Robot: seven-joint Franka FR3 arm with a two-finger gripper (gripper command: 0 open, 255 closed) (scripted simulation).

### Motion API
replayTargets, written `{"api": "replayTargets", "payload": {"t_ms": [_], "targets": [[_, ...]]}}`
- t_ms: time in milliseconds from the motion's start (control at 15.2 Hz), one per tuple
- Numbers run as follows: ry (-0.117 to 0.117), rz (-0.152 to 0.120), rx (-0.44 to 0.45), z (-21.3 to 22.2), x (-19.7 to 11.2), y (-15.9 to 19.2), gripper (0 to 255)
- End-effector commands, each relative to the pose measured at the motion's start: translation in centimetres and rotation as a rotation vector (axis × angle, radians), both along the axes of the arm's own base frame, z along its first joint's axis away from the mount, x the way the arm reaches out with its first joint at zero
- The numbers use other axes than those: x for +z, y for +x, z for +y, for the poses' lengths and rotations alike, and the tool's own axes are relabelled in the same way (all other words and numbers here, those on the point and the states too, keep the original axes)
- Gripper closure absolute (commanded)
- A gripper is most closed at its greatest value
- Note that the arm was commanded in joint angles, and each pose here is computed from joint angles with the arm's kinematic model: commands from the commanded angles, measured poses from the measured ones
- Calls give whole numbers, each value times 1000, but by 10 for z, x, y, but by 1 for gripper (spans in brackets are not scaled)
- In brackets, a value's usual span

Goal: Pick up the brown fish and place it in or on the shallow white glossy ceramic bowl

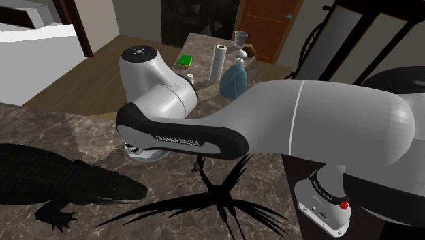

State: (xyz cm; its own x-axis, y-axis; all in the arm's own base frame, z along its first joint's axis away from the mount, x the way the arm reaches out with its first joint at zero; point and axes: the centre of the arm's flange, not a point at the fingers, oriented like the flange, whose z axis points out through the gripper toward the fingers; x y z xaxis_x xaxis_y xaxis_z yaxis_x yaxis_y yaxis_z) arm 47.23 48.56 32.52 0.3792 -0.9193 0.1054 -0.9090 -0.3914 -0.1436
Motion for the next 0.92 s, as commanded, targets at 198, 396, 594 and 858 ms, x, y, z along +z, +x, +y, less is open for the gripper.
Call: {"api": "replayTargets", "payload": {"t_ms": [198,396,594,858], "targets": [[0,0,0,1,26,-5,0],[0,0,0,2,49,-9,0],[0,0,0,2,49,-9,0],[0,0,0,2,49,-9,0]]}}
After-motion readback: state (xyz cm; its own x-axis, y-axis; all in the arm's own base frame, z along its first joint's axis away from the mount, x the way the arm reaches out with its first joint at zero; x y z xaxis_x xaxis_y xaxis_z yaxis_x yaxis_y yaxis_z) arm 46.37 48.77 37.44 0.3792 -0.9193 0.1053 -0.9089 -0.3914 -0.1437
